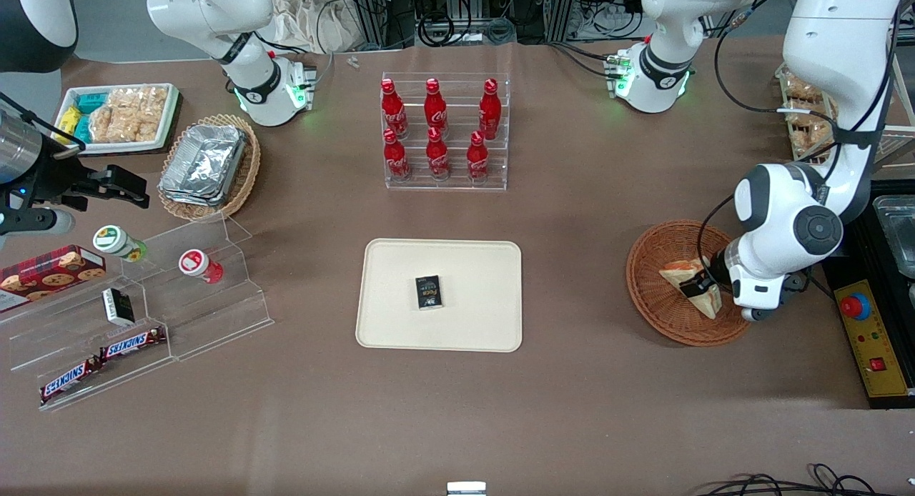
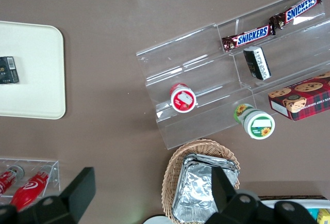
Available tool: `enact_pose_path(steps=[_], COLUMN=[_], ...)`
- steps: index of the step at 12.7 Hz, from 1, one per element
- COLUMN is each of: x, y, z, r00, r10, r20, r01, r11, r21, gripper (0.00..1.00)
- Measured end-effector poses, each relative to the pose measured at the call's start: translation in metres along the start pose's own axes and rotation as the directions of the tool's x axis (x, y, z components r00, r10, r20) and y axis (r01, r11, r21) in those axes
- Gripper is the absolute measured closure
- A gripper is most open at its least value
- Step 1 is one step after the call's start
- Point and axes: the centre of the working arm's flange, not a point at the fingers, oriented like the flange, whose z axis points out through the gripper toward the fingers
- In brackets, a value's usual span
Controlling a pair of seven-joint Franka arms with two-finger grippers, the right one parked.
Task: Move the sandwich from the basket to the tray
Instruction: 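Close the left gripper on the sandwich and lift it, then carry the sandwich with the left gripper over the cream tray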
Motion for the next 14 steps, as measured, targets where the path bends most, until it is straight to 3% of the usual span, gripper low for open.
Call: enact_pose_path(steps=[5,6,8,12,14], x=[0.007,0.009,0.014,0.027,0.016], y=[0.006,0.007,0.012,0.045,0.073], z=[-0.001,-0.004,-0.015,-0.111,-0.172], r00=[0.997,0.997,0.997,0.998,0.999], r10=[-0.078,-0.079,-0.078,-0.051,0.009], r20=[-0.012,-0.017,-0.027,0.039,0.035], r01=[0.078,0.079,0.077,0.05,-0.01], r11=[0.997,0.997,0.997,0.998,1.0], r21=[-0.017,-0.022,-0.031,0.042,0.022], gripper=[0.56,0.63,0.68,0.81,0.81])
